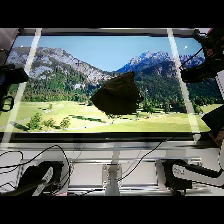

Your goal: Fold the clothes and pants, and hang the long-sleeved shirts on hangers.

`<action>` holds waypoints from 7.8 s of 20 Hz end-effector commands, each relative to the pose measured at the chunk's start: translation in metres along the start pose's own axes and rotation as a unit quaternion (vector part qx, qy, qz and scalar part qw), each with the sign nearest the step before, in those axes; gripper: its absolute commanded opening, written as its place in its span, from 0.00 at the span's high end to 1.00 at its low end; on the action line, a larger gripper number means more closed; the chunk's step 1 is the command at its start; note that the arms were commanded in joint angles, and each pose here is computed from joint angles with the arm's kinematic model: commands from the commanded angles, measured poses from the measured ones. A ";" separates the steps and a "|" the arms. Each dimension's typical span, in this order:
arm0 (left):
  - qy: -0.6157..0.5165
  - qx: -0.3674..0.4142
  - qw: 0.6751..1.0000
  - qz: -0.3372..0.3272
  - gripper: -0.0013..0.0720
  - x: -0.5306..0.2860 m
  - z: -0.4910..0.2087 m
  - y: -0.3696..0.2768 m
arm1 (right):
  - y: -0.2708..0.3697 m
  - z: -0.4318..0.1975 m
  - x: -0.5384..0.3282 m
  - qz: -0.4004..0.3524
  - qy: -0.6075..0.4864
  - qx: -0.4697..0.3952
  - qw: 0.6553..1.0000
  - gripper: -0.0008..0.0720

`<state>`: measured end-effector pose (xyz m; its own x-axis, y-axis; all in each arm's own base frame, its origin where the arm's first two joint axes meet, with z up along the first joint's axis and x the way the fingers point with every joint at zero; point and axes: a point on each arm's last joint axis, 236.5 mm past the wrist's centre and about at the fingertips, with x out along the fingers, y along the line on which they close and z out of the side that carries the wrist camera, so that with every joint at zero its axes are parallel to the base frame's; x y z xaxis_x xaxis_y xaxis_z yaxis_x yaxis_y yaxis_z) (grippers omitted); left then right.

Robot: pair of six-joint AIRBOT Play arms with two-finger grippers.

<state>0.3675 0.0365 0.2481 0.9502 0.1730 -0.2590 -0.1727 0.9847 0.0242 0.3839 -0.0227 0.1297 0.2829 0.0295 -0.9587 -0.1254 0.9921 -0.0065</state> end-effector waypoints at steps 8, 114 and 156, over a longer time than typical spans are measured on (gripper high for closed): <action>0.000 0.000 1.000 0.001 0.96 0.000 0.000 0.000 | 0.000 0.000 0.000 0.000 0.000 0.000 1.000 0.93; 0.339 -0.047 0.894 -0.290 0.03 0.146 -0.215 -0.211 | 0.236 -0.183 0.113 0.355 0.164 -0.086 0.916 0.36; 0.414 -0.132 0.713 -0.551 0.96 -0.033 -0.201 -0.251 | 0.169 -0.049 0.069 0.169 -0.027 -0.159 0.972 0.64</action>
<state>0.3403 -0.2269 0.0016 0.1755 -0.8476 -0.5008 0.4652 0.5197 -0.7166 0.3025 0.1367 0.0269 0.0833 0.3436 -0.9354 -0.5198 0.8159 0.2534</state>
